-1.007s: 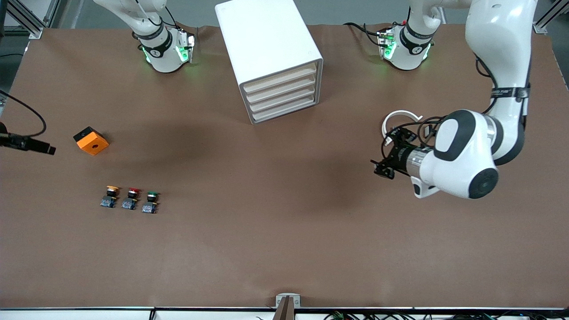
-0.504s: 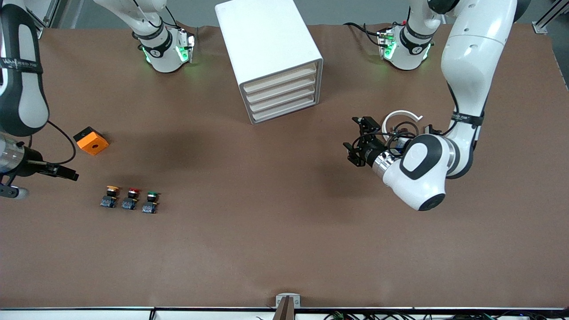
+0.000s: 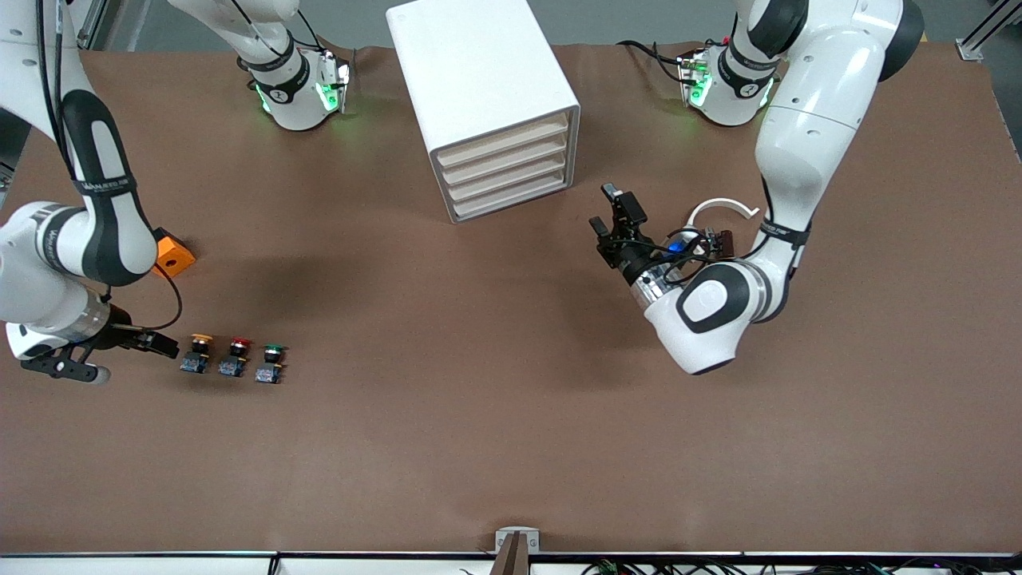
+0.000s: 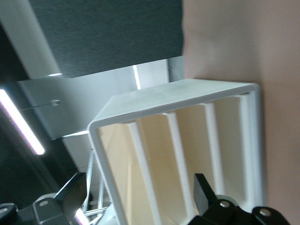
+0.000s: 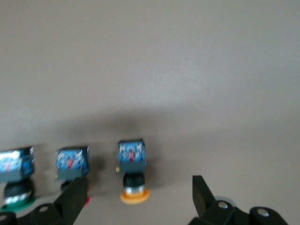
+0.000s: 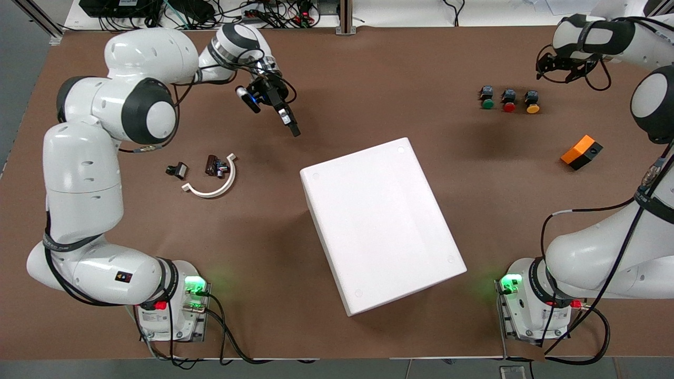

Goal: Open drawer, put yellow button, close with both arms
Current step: 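Grasp the drawer handle with the left gripper while the right gripper grasps the yellow button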

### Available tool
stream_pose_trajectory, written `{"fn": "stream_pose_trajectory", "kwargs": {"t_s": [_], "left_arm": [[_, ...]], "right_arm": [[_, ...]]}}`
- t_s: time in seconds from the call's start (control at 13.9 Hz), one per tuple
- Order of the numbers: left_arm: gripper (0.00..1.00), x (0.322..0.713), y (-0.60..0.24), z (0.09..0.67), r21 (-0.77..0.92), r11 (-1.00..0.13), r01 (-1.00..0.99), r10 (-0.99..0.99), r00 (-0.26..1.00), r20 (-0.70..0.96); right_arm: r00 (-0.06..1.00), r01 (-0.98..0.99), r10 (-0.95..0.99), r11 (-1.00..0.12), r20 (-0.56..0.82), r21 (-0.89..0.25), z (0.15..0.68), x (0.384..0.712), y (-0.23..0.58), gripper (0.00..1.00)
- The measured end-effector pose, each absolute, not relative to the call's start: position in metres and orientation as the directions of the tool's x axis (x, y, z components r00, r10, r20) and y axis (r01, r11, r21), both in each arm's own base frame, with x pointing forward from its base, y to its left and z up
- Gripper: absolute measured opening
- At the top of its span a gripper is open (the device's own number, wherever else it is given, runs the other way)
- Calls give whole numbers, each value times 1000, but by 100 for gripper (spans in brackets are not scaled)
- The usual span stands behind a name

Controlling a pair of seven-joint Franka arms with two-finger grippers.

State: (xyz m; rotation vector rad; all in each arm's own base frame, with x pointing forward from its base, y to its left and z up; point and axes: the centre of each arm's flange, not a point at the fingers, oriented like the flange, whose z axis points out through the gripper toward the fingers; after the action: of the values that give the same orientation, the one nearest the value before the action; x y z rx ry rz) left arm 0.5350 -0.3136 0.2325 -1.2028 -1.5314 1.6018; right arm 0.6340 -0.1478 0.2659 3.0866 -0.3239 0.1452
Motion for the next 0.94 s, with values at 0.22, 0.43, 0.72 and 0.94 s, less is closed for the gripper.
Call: {"fn": "stream_pose_trajectory", "kwargs": {"t_s": [0.22, 0.43, 0.72, 0.94], "left_arm": [[100, 518, -341, 231, -985, -134, 112, 911, -376, -167], [100, 503, -360, 229, -991, -113, 71, 922, -364, -131], [63, 482, -381, 222, -996, -87, 29, 938, -335, -92], [59, 469, -391, 218, -997, -71, 12, 947, -312, -72]], "right_arm": [[967, -228, -224, -973, 121, 21, 231, 640, -137, 100], [965, -228, -223, -973, 138, 21, 206, 642, -130, 100], [966, -227, -222, -974, 136, 24, 187, 640, -130, 100], [967, -227, -223, -974, 121, 24, 185, 639, -130, 100]]}}
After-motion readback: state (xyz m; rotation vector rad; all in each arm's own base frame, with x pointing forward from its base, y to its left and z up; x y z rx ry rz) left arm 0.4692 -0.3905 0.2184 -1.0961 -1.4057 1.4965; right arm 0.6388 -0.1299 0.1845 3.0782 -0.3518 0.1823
